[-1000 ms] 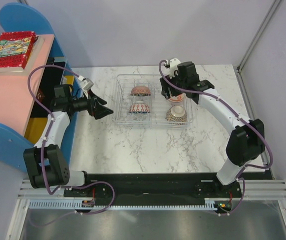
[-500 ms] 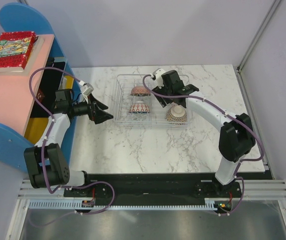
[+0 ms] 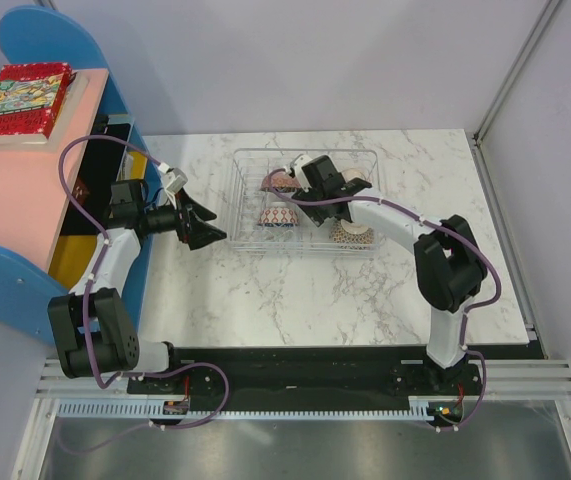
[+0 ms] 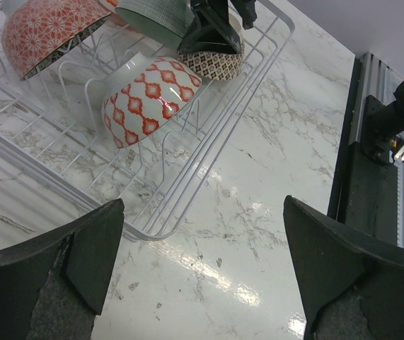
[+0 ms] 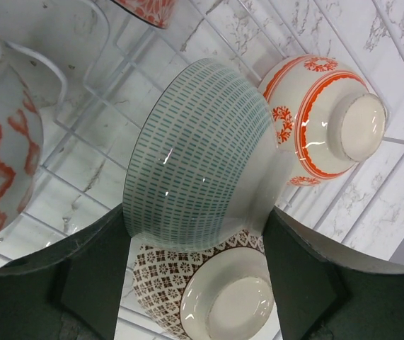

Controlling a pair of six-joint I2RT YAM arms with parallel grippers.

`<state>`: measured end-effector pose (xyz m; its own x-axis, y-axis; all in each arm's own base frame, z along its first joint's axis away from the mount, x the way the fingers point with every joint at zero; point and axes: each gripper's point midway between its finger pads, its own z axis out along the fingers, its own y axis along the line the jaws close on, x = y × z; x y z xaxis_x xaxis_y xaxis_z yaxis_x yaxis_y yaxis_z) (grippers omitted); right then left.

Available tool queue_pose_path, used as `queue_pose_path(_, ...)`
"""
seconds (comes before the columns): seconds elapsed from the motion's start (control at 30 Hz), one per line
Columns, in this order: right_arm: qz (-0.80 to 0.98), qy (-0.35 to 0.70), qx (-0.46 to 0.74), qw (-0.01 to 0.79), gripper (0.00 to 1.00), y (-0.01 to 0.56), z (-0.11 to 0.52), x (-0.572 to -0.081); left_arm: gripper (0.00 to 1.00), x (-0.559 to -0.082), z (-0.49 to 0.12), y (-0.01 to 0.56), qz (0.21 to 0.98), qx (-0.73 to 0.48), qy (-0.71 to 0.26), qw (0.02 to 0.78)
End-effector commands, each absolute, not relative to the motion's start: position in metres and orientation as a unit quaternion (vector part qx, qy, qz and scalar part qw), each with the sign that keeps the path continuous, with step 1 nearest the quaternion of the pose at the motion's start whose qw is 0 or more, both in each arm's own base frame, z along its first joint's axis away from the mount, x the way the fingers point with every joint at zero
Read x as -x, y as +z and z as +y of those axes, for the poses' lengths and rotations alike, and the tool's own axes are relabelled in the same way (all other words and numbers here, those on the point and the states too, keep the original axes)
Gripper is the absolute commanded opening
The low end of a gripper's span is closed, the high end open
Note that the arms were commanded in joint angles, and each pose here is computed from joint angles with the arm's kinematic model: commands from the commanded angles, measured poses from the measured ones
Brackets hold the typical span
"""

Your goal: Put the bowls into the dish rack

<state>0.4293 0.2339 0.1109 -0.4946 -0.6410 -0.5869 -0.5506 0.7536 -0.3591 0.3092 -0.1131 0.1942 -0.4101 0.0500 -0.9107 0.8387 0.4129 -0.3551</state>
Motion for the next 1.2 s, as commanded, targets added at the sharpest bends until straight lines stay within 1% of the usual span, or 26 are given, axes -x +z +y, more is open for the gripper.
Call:
queue_pose_path(0.0,0.842,-0.1,0.358,0.392,0.0,0.121,0.239,-0.445,1.0,-0.302,-0.115,0.202,0.691,-0.33,-0.451,0.458)
queue_pose_path(0.03,0.839,-0.104,0.362,0.393,0.02,0.121,0.241,-0.445,1.0,-0.303,-0.115,0.203,0.691,-0.331,-0.451,0.459)
queue_pose_path(0.07,0.838,-0.112,0.365,0.39,0.07,0.119,0.241,-0.444,1.0,-0.302,-0.115,0.203,0.691,-0.33,-0.451,0.458)
queue_pose_path(0.13,0.834,-0.118,0.378,0.385,0.13,0.115,0.242,-0.443,1.0,-0.302,-0.115,0.203,0.691,-0.331,-0.451,0.458)
queue_pose_path(0.17,0.832,-0.122,0.385,0.381,0.19,0.111,0.244,-0.441,1.0,-0.302,-0.115,0.203,0.69,-0.332,-0.45,0.46)
queue_pose_path(0.23,0.826,-0.133,0.399,0.377,0.24,0.11,0.244,-0.439,1.0,-0.302,-0.115,0.203,0.69,-0.332,-0.45,0.459)
queue_pose_path(0.27,0.823,-0.141,0.406,0.372,0.3,0.106,0.245,-0.436,1.0,-0.302,-0.115,0.203,0.69,-0.332,-0.449,0.46)
queue_pose_path(0.33,0.816,-0.15,0.421,0.368,0.33,0.105,0.246,-0.434,1.0,-0.301,-0.115,0.203,0.69,-0.332,-0.45,0.459)
queue_pose_path(0.47,0.805,-0.161,0.444,0.359,0.46,0.102,0.248,-0.427,1.0,-0.3,-0.115,0.203,0.689,-0.333,-0.448,0.461)
queue_pose_path(0.53,0.801,-0.162,0.454,0.355,0.5,0.101,0.249,-0.425,1.0,-0.301,-0.114,0.204,0.689,-0.333,-0.448,0.462)
queue_pose_path(0.57,0.799,-0.161,0.459,0.352,0.56,0.1,0.249,-0.423,1.0,-0.3,-0.115,0.204,0.689,-0.333,-0.448,0.462)
queue_pose_path(0.63,0.798,-0.16,0.467,0.346,0.64,0.097,0.25,-0.42,1.0,-0.3,-0.115,0.203,0.689,-0.333,-0.449,0.461)
queue_pose_path(0.7,0.796,-0.159,0.476,0.339,0.66,0.093,0.25,-0.418,1.0,-0.3,-0.114,0.204,0.688,-0.334,-0.448,0.463)
queue_pose_path(0.73,0.795,-0.16,0.48,0.334,0.72,0.09,0.25,-0.417,1.0,-0.3,-0.114,0.205,0.687,-0.335,-0.447,0.464)
queue_pose_path(0.8,0.793,-0.165,0.484,0.33,0.79,0.088,0.249,-0.417,1.0,-0.3,-0.114,0.204,0.688,-0.334,-0.448,0.463)
queue_pose_path(0.83,0.793,-0.168,0.485,0.328,0.85,0.087,0.248,-0.417,1.0,-0.3,-0.114,0.205,0.687,-0.335,-0.447,0.465)
queue_pose_path(0.9,0.791,-0.169,0.489,0.326,0.9,0.086,0.248,-0.417,1.0,-0.299,-0.115,0.206,0.687,-0.335,-0.447,0.465)
queue_pose_path(0.93,0.791,-0.17,0.49,0.325,0.94,0.085,0.248,-0.417,1.0,-0.3,-0.114,0.205,0.688,-0.334,-0.446,0.465)
queue_pose_path(1.0,0.791,-0.169,0.49,0.325,0.97,0.085,0.248,-0.417,1.0,-0.299,-0.114,0.205,0.687,-0.334,-0.447,0.465)
queue_pose_path(1.17,0.79,-0.157,0.495,0.328,0.98,0.09,0.25,-0.413,1.0,-0.299,-0.114,0.206,0.687,-0.334,-0.447,0.465)
